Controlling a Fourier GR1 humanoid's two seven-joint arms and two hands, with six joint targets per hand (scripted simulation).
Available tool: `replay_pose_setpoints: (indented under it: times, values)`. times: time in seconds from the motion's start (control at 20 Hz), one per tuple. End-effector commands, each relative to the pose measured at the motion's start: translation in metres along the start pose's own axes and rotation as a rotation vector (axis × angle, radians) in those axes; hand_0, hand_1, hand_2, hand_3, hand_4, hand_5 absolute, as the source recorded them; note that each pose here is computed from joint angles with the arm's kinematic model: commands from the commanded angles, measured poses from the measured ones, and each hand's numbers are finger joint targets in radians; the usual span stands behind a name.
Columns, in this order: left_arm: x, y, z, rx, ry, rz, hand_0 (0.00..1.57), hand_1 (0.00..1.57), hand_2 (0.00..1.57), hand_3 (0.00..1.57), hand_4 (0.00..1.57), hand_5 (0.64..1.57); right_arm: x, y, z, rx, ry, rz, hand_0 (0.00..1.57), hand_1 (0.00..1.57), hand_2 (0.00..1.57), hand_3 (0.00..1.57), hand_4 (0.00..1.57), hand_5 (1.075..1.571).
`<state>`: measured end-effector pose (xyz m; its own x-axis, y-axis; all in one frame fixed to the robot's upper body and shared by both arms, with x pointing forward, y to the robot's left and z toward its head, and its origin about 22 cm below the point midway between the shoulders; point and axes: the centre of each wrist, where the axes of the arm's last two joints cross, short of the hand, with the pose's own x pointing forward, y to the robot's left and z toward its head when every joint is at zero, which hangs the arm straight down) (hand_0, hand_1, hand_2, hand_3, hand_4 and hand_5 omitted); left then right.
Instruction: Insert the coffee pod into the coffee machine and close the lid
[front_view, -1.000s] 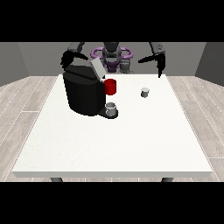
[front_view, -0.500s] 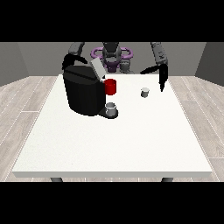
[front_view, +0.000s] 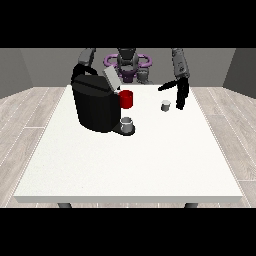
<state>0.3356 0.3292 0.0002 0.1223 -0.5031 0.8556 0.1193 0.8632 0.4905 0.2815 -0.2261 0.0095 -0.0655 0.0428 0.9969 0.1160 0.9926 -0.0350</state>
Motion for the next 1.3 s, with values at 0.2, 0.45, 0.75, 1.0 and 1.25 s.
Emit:
replay_pose_setpoints:
  times: [0.2,0.45,0.75,1.0,1.25]
  values:
    - [-0.002,-0.035,-0.013,0.007,0.058,-0.083,0.70,0.70,0.78,0.43,0.00,1.571,-0.010,0.008,-0.011,-0.021,0.012,0.039,0.00,0.00,0.00,0.00,0.39,1.571]
    - [-0.008,0.012,-0.013,-0.001,0.081,-0.211,0.63,0.63,0.76,0.49,0.00,1.571,-0.014,-0.002,-0.006,-0.003,0.012,0.005,0.00,0.00,0.00,0.00,0.43,1.571]
    - [-0.017,0.014,-0.014,0.020,0.039,-0.339,0.61,0.61,0.75,0.48,0.00,1.571,0.000,0.010,-0.016,0.017,-0.027,0.007,0.00,0.00,0.00,0.00,0.52,1.571]
    - [-0.025,-0.016,-0.015,0.076,-0.028,-0.343,0.72,0.72,0.86,0.65,0.23,1.571,0.002,-0.006,-0.017,0.005,-0.027,-0.007,0.00,0.00,0.00,0.00,0.51,1.571]
    - [-0.024,-0.023,-0.019,0.066,0.010,-0.415,0.84,0.84,0.97,0.75,0.38,1.571,-0.007,-0.007,-0.018,-0.020,0.009,-0.027,0.00,0.00,0.00,0.00,0.51,1.571]
